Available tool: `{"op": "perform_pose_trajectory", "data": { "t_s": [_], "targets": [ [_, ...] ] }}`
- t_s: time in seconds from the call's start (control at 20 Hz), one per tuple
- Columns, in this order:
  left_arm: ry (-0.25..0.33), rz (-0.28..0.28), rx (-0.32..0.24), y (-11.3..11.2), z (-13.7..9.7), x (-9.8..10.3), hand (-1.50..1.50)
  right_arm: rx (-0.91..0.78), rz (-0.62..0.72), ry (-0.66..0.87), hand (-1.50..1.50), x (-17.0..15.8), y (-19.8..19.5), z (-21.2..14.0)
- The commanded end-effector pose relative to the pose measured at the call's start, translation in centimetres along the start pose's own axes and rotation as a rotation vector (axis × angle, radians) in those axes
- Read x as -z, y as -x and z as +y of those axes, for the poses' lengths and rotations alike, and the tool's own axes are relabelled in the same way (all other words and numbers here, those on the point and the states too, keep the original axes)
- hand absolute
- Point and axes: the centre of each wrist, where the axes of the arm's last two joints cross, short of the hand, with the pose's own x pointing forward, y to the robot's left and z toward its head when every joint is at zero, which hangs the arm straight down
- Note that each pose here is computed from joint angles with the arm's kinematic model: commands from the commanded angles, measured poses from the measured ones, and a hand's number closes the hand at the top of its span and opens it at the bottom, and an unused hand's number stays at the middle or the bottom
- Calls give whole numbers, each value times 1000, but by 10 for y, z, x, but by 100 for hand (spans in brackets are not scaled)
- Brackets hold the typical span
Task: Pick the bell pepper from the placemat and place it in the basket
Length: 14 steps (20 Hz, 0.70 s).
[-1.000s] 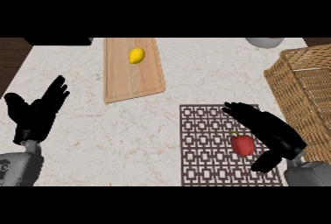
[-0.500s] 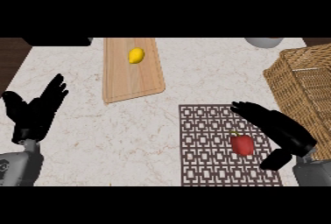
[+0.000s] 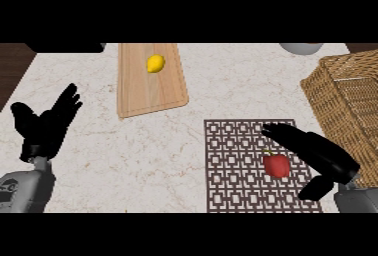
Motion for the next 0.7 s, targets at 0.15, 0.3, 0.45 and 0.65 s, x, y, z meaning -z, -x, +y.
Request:
{"op": "perform_pose_trajectory", "data": {
  "t_s": [0.15,0.3,0.45,0.65],
  "targets": [
    [-1,4,-6,-9,16,-8,0,-65,47,18,-150,-10,2,2],
    [-9,1,-5,1,-8,-10,0,-80,54,10,-150,9,-8,36],
    [-2,-13,-17,6,17,-3,0,-99,79,9,-150,8,-16,36],
    [6,0,-8,-8,1,6,0,-217,42,-85,150,17,4,48]
  ]
}}
